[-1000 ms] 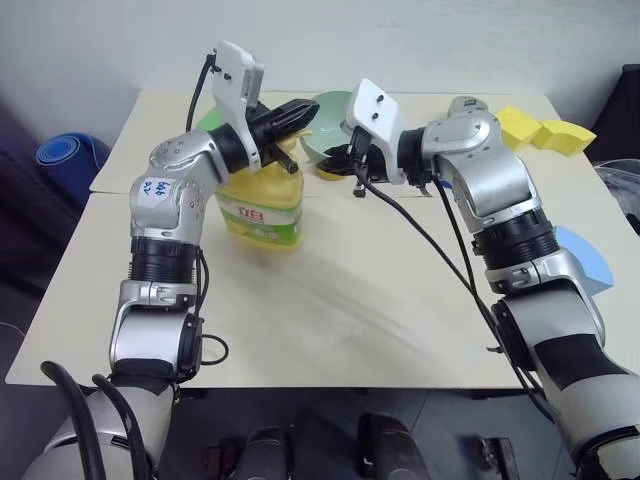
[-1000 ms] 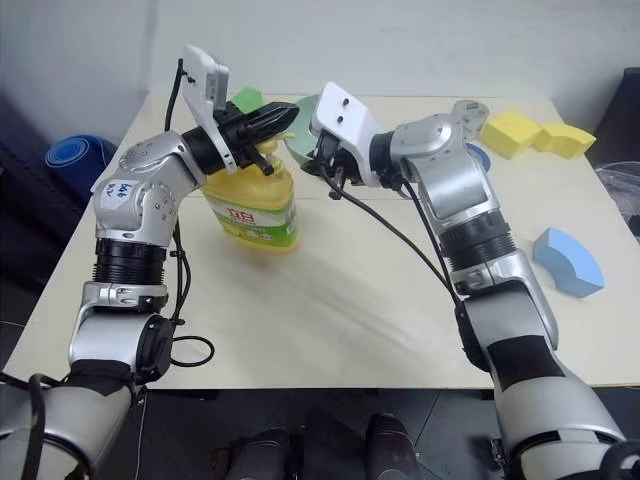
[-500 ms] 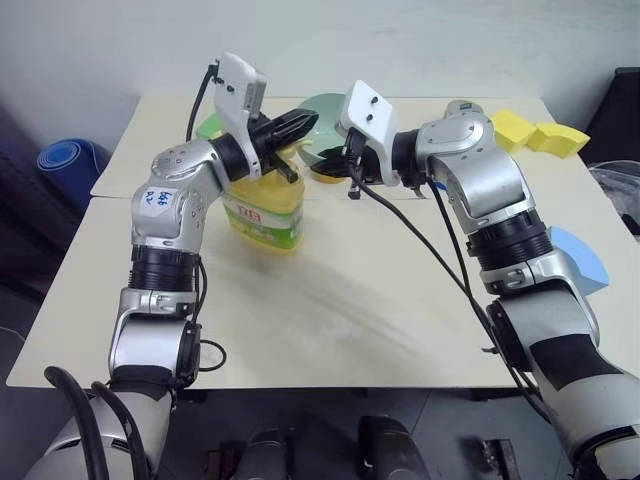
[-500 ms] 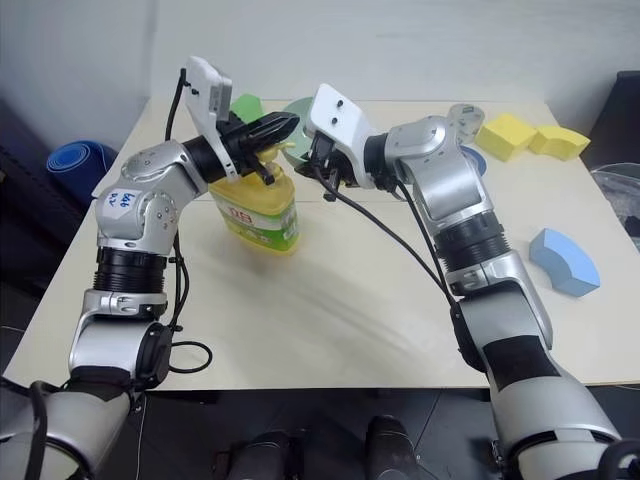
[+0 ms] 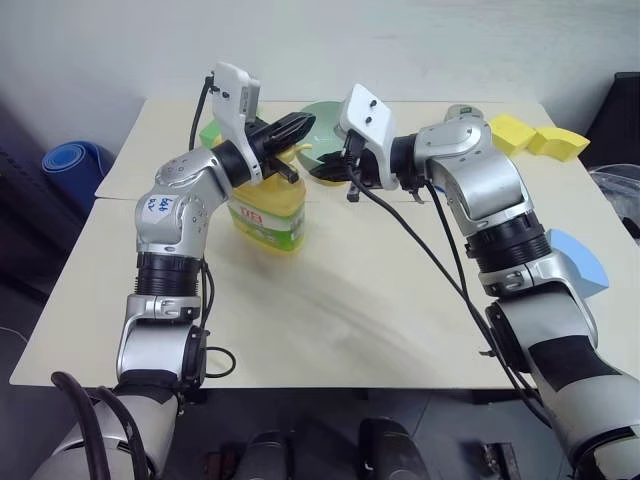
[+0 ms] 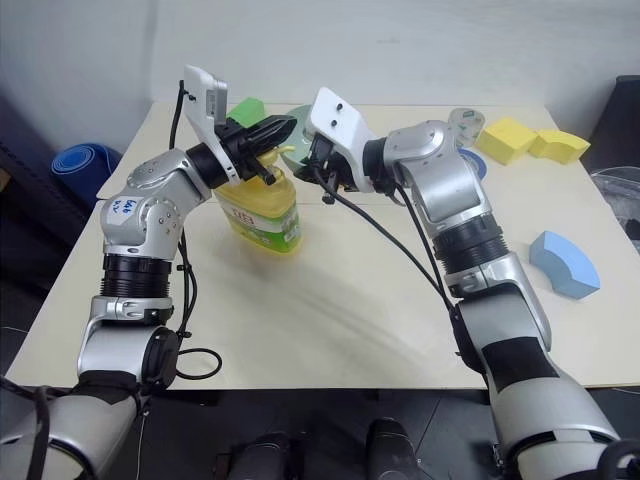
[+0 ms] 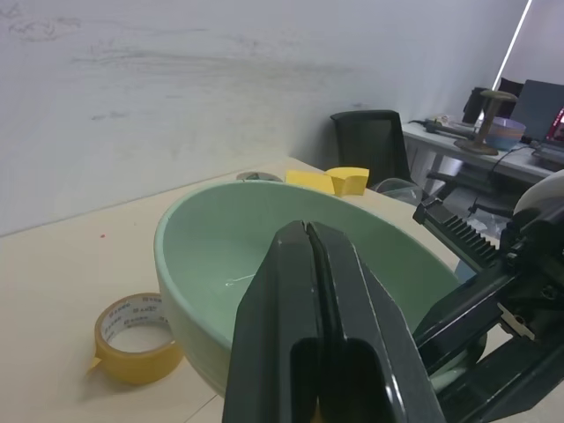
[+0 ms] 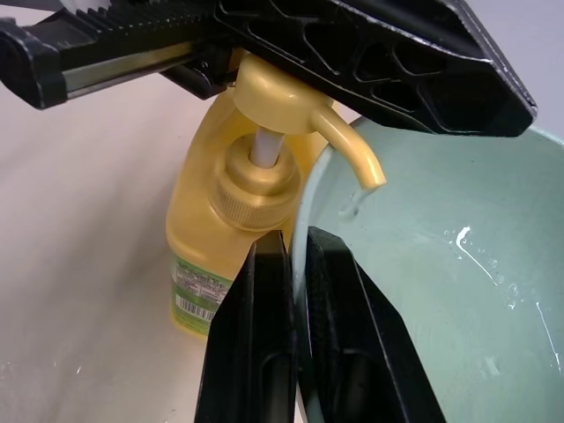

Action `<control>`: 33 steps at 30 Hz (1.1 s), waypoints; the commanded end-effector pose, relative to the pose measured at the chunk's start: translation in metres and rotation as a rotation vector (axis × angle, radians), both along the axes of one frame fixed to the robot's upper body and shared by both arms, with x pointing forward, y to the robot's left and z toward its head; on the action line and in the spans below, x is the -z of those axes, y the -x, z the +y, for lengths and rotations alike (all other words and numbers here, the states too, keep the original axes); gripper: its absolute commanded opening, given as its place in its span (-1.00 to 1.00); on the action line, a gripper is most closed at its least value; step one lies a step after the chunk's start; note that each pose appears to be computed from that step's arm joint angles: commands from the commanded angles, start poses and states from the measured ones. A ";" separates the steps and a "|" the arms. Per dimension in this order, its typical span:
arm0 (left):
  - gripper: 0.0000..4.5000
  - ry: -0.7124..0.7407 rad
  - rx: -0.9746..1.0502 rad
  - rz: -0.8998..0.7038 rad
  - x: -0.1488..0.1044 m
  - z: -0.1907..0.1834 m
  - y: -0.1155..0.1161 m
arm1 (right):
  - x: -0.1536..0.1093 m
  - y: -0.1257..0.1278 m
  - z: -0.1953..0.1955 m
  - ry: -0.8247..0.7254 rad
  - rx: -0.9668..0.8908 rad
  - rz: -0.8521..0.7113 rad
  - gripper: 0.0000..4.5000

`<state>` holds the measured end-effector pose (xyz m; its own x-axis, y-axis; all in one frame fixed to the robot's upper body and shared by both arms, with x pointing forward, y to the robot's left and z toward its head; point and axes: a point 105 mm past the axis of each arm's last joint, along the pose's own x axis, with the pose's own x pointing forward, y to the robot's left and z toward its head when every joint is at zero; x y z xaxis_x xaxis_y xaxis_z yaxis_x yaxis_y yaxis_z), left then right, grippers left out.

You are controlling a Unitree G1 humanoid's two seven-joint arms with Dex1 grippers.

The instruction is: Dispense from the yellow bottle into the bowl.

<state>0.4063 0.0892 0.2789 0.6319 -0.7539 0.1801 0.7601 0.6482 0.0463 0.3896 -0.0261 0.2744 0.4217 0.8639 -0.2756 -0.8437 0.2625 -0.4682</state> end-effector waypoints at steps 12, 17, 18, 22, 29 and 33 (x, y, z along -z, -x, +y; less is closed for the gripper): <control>-0.99 -0.041 -0.056 0.315 0.096 0.003 -0.007 | -0.024 0.013 0.003 -0.054 -0.053 -0.059 -1.00; -0.99 0.033 -0.022 0.197 0.058 0.000 -0.003 | -0.026 0.013 0.002 -0.063 -0.048 -0.068 -1.00; -0.99 0.055 -0.017 0.162 0.046 0.000 -0.002 | -0.027 0.014 0.001 -0.067 -0.046 -0.071 -1.00; -0.99 0.145 0.036 0.061 0.012 0.003 0.007 | -0.032 0.017 -0.002 -0.083 -0.045 -0.079 -1.00; -0.99 0.194 0.092 -0.085 -0.019 0.021 0.020 | -0.036 0.020 -0.032 -0.104 0.010 -0.088 -1.00; -0.99 0.232 0.143 -0.244 -0.041 0.031 0.037 | -0.030 0.022 -0.062 -0.114 0.062 -0.099 -1.00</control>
